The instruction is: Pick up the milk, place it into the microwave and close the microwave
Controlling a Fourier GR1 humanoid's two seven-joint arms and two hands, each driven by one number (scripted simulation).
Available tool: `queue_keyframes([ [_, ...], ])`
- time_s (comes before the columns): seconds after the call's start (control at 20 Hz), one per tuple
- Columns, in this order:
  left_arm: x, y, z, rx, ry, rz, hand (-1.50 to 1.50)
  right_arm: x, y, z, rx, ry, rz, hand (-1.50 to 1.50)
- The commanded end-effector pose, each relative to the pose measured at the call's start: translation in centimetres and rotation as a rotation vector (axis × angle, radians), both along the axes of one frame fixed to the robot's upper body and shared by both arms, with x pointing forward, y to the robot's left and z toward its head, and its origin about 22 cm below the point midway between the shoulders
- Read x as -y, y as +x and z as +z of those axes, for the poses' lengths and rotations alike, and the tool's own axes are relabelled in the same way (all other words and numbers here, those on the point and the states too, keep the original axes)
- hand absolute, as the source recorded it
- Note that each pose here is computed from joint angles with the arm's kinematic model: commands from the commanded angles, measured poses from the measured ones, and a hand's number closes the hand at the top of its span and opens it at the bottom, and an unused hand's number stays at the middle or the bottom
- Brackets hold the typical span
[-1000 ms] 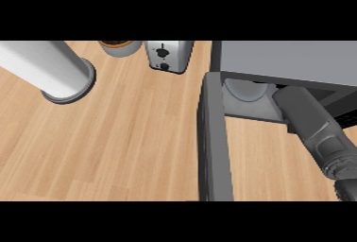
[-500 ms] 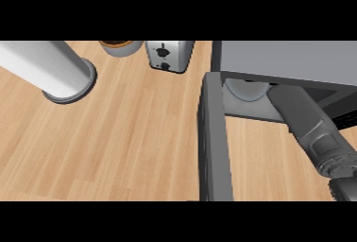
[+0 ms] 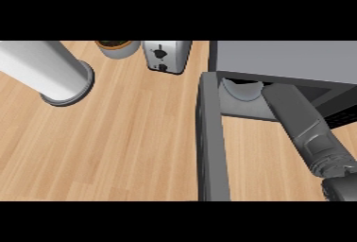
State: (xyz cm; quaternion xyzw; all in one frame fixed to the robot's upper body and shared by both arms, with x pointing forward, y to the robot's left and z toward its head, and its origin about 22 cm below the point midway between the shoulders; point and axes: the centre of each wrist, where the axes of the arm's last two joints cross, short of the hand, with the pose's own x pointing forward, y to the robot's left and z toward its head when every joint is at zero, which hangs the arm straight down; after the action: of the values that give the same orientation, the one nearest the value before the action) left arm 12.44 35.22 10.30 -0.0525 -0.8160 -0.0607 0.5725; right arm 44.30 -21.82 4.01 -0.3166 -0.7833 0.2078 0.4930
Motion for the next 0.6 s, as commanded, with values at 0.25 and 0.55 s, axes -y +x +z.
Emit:
queue_keyframes([
  [0.25,1.2,1.1,-0.9,0.009,0.005,-0.081,-1.5,-1.8,-0.7,-1.6,-0.048,0.281,0.15,-1.5],
  [0.55,3.4,1.8,0.1,-0.007,-0.009,-0.15,1.5,0.7,-2.0,-3.9,-0.107,0.433,0.181,-1.5],
])
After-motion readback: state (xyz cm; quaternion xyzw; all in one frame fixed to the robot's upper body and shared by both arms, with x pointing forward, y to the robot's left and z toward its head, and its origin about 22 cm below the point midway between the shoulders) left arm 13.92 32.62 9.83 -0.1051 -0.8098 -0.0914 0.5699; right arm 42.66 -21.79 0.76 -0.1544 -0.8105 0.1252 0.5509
